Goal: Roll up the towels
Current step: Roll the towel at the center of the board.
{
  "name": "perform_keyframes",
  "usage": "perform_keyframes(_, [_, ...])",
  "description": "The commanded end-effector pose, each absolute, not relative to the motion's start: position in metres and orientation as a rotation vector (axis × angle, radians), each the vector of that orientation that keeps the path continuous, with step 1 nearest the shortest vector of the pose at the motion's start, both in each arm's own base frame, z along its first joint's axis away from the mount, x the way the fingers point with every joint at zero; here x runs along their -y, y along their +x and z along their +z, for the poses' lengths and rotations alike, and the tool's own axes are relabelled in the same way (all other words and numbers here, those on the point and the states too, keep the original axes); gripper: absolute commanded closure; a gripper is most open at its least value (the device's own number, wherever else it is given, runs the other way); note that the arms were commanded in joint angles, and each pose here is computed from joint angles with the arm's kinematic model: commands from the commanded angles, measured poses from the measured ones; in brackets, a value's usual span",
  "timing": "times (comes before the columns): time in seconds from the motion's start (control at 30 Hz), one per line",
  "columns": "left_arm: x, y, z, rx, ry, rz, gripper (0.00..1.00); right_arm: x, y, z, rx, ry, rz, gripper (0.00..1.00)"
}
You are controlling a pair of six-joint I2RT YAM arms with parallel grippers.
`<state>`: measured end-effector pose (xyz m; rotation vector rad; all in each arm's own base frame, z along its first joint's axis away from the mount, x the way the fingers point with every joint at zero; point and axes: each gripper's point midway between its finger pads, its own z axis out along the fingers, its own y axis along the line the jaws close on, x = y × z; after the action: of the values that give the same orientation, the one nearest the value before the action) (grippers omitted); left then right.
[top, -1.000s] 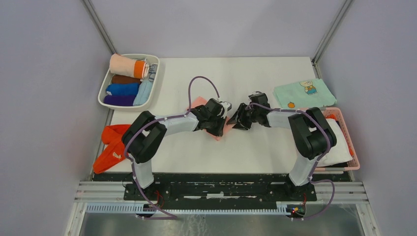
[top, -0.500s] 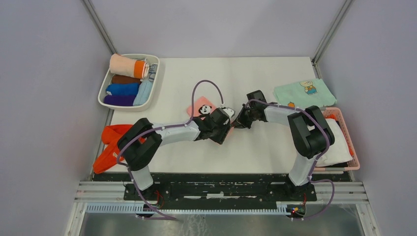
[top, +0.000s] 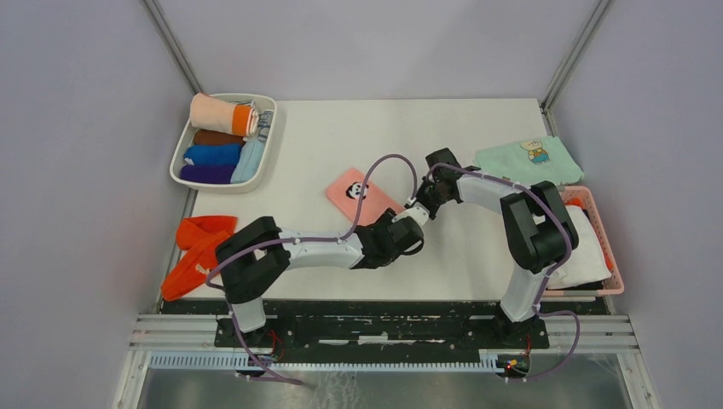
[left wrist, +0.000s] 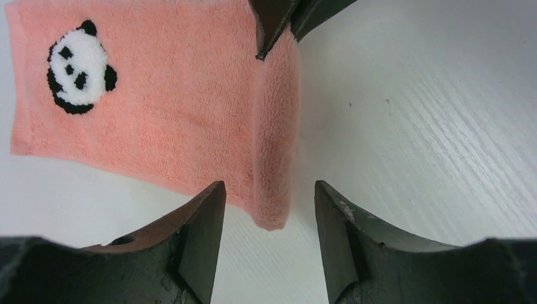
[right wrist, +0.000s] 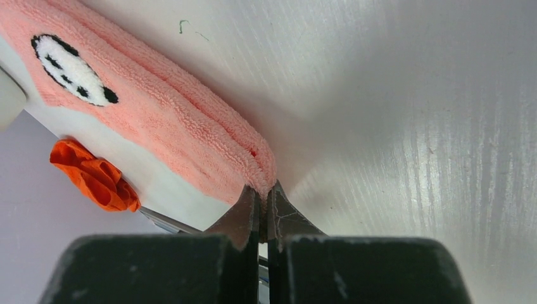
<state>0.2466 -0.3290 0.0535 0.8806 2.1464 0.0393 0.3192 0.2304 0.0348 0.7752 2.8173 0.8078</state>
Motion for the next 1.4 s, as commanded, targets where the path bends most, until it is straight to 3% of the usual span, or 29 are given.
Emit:
perform_keyframes(0.0, [0.338, 0.266, 0.062, -2.031, 0.869, 0.177, 0.41, -0.233, 0.321, 0.037, -2.831, 0.833, 0.800, 1.00])
perform_keyframes(0.63, [0.351, 0.256, 0.036, -2.016, 0.956, 0.285, 0.49, -0.233, 0.319, 0.036, -2.827, 0.831, 0.805, 1.00])
perform_keyframes(0.97, [0.333, 0.264, 0.026, -2.040, 0.901, 0.425, 0.69, -0.233, 0.319, 0.038, -2.827, 0.814, 0.815, 1.00])
perform_keyframes(1.07, [0.331, 0.266, 0.026, -2.052, 0.887, 0.419, 0.79, -0.232, 0.319, 0.039, -2.824, 0.798, 0.819, 1.00])
perform_keyframes(1.2, [0.338, 0.263, 0.031, -2.088, 0.897, 0.307, 0.96, -0.231, 0.323, 0.046, -2.802, 0.734, 0.835, 1.00])
perform_keyframes(1.3, [0.350, 0.256, 0.033, -2.159, 0.915, 0.106, 0.97, -0.229, 0.328, 0.053, -2.779, 0.654, 0.853, 0.99])
perform_keyframes(1.37, [0.354, 0.255, 0.033, -2.215, 0.909, -0.019, 0.97, -0.228, 0.333, 0.062, -2.744, 0.594, 0.881, 0.92])
